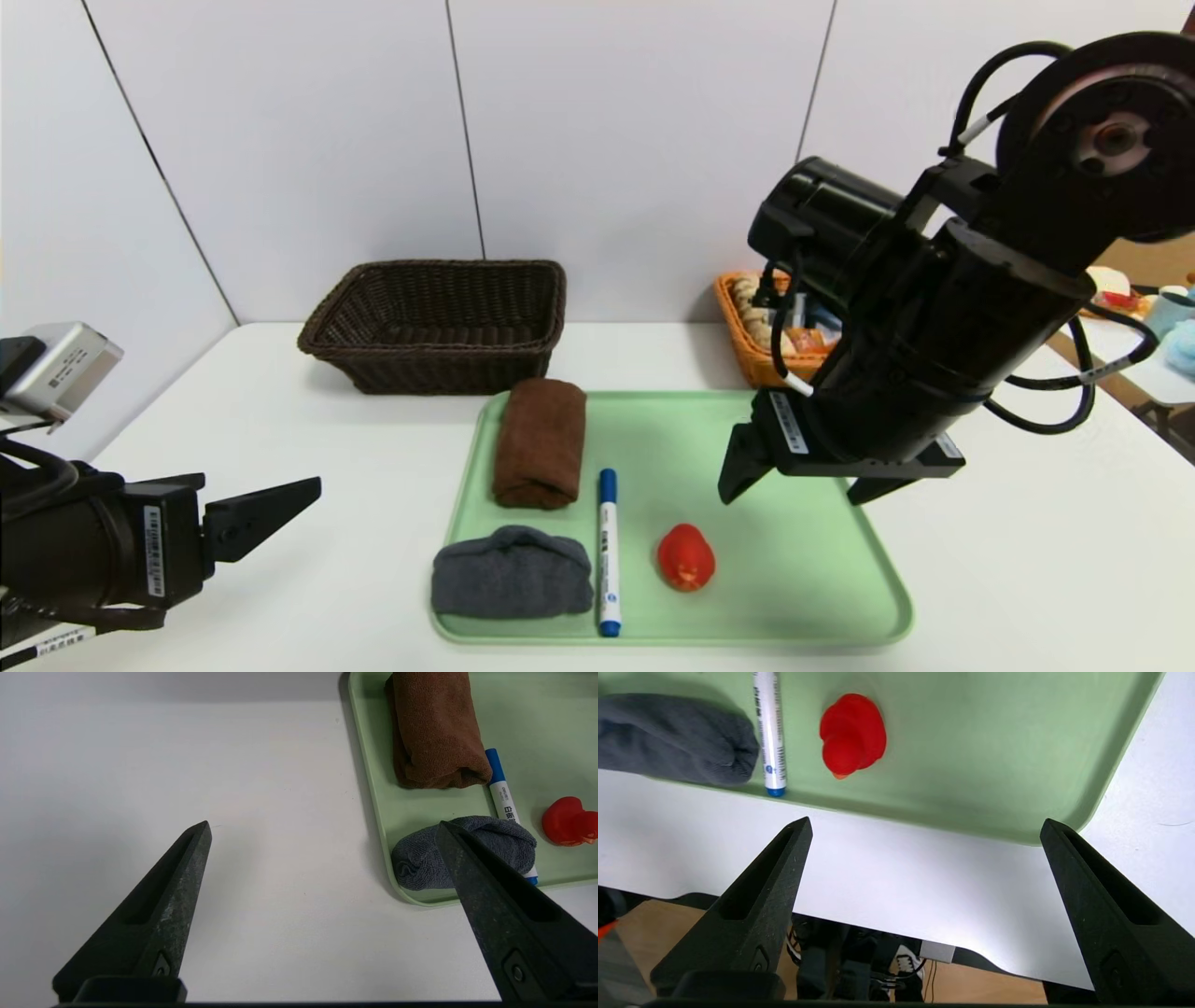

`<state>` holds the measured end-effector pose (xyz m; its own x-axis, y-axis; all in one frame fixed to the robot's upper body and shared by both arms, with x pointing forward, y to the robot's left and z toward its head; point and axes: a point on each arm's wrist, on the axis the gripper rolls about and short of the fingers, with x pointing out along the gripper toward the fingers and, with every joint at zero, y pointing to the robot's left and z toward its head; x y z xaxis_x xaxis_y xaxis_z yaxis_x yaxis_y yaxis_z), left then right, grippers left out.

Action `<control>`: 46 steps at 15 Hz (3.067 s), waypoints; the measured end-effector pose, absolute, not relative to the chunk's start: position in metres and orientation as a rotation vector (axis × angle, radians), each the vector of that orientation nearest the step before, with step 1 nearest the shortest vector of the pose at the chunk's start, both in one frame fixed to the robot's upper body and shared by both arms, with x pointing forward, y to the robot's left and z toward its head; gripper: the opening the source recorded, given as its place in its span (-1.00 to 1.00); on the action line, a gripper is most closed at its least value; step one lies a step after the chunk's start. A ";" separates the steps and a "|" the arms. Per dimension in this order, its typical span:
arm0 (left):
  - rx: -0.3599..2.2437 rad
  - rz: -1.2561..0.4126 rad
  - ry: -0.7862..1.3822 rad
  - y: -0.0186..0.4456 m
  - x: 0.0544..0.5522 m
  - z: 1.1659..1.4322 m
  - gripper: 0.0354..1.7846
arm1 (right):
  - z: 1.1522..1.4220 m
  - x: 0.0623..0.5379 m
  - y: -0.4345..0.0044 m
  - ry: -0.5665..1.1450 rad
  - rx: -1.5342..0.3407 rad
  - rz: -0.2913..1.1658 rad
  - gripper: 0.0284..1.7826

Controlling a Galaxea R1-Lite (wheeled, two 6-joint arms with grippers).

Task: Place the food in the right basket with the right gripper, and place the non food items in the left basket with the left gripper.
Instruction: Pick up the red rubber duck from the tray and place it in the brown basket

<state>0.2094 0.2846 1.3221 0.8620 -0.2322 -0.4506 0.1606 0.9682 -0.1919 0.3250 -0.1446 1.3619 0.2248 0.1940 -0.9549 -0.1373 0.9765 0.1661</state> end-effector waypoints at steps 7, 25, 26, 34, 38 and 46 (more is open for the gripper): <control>-0.152 -0.204 0.483 0.289 0.199 1.317 0.89 | 1.329 0.325 -0.106 1.409 0.012 0.213 0.90; -0.164 -0.211 0.451 0.297 0.181 1.311 0.89 | 1.282 0.352 -0.070 1.453 -0.027 0.168 0.90; -0.164 -0.211 0.451 0.297 0.181 1.311 0.89 | 1.280 0.353 -0.068 1.453 -0.029 0.166 0.90; -0.163 -0.213 0.455 0.298 0.180 1.309 0.89 | 1.265 0.359 -0.063 1.472 -0.057 0.137 0.04; -0.162 -0.212 0.460 0.298 0.179 1.307 0.89 | 1.263 0.359 -0.063 1.476 -0.057 0.134 -0.21; -0.157 -0.210 0.472 0.299 0.176 1.301 0.89 | 1.332 0.366 -0.056 1.070 0.128 0.410 -0.30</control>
